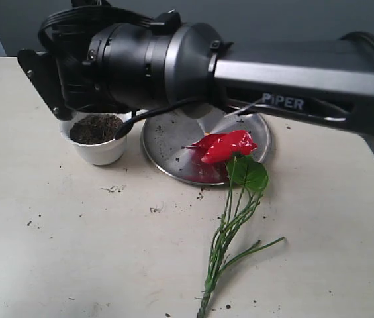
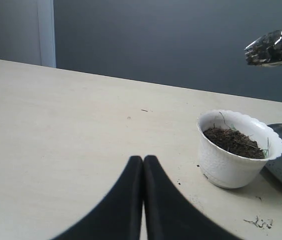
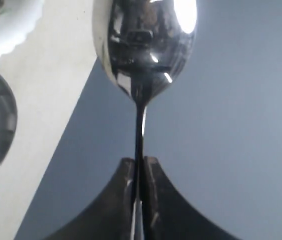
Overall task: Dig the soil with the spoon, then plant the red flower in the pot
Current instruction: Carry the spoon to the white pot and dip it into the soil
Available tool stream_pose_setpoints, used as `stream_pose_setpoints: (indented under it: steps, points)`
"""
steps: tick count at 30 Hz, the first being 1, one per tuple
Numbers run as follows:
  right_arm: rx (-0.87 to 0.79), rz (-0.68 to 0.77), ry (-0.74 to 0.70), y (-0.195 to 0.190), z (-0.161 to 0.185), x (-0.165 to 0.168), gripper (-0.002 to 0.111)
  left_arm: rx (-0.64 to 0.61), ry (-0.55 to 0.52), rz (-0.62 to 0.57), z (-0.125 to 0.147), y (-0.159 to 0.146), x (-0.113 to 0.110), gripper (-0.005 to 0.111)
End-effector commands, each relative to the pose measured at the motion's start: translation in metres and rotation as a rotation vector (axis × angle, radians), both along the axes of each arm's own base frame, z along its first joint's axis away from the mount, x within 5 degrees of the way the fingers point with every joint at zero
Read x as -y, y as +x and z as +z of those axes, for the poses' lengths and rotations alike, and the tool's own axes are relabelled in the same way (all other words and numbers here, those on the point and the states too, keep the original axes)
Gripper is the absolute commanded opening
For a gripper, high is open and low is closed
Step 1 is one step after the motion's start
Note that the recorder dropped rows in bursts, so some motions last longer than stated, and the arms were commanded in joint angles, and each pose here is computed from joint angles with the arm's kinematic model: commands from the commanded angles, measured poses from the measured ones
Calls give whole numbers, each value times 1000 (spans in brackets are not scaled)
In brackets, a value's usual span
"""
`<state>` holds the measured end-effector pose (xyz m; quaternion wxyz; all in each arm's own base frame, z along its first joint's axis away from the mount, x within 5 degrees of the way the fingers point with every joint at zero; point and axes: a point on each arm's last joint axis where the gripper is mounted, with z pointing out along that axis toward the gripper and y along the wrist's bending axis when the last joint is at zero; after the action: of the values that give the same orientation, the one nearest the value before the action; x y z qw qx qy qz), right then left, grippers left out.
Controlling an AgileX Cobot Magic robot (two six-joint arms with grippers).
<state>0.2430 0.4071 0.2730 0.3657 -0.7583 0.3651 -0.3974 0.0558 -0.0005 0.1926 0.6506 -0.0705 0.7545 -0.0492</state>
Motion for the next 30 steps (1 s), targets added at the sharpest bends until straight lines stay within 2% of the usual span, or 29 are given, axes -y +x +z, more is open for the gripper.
stream_pose_setpoints:
  steps: [1,8,17,19,25,30]
  points:
    - [52,-17,-149,25,-18,7,-1,1,1,-2,-1,0,0,0]
    - [76,23,-232,40,-35,7,-1,1,1,-2,-1,0,0,0]
    - [92,88,-307,45,-38,7,-1,1,1,-2,-1,0,0,0]
    - [74,86,-315,44,-46,6,-1,1,1,-2,-1,0,0,0]
    - [46,149,-424,31,-101,-14,-1,1,1,-2,-1,0,0,0]
    - [38,155,-438,32,-110,-16,-1,1,1,-2,-1,0,0,0]
